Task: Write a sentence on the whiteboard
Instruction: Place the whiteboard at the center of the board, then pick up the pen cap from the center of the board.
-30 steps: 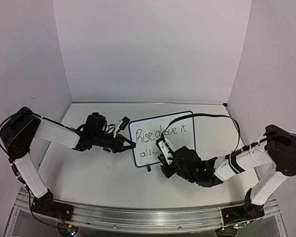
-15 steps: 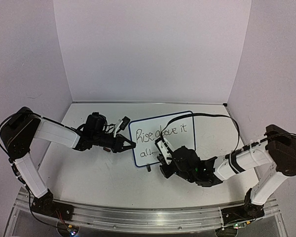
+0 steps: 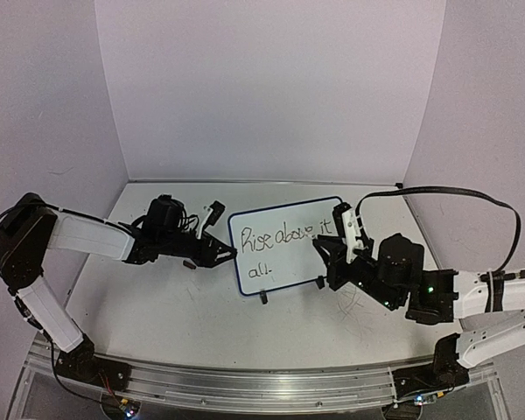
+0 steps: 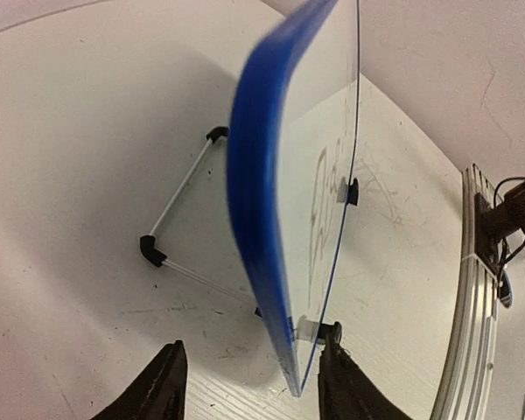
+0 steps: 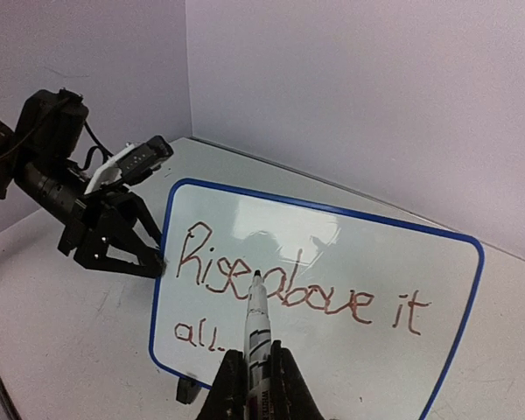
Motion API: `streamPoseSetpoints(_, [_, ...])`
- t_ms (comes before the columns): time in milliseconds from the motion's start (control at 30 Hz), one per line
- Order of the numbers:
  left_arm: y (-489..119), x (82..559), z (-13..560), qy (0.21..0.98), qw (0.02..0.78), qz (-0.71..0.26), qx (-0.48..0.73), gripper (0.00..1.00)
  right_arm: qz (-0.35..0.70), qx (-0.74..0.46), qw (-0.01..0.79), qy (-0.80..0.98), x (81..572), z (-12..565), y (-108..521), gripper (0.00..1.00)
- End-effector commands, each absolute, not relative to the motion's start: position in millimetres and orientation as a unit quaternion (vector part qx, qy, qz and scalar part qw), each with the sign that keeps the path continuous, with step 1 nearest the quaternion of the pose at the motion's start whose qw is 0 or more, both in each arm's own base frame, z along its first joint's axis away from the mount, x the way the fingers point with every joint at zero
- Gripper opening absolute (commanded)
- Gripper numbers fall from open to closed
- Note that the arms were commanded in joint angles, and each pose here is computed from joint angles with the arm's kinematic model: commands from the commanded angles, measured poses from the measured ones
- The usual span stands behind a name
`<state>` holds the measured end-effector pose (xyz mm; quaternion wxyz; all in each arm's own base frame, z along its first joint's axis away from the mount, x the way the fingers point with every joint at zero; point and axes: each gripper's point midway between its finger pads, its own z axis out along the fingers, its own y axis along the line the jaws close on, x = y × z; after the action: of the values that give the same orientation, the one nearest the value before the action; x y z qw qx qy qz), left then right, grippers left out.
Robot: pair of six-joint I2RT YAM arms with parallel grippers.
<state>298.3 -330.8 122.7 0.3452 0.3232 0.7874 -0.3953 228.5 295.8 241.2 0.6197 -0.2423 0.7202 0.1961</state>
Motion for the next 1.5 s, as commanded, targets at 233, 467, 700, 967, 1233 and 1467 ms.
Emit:
streamPoseSetpoints(233, [-276, 287, 185, 0.800, 0.426, -0.369, 0.206, 0.63, 0.142, -0.174, 0.635, 0.739, 236, 275, 251, 0.00])
streamPoseSetpoints(467, [-213, 293, 144, 0.889, 0.371, -0.270, -0.004, 0.66, 0.142, -0.180, 0.625, 0.746, 239, 278, 260, 0.00])
streamPoseSetpoints(700, [-207, 316, 119, 0.929, 0.307, -0.192, -0.073, 0.66, 0.162, -0.220, 0.605, 0.748, 237, 277, 287, 0.00])
streamPoseSetpoints(967, [-228, 337, 71, 0.952, 0.236, -0.164, -0.101, 0.60, 0.179, -0.215, 0.593, 0.755, 235, 271, 291, 0.00])
streamPoseSetpoints(1233, [-222, 348, 46, 0.951, 0.217, -0.133, -0.175, 0.57, 0.175, -0.213, 0.594, 0.756, 232, 262, 283, 0.00])
streamPoseSetpoints(1467, [-213, 356, 30, 0.948, 0.207, -0.089, -0.223, 0.48, 0.172, -0.214, 0.595, 0.755, 232, 253, 282, 0.00])
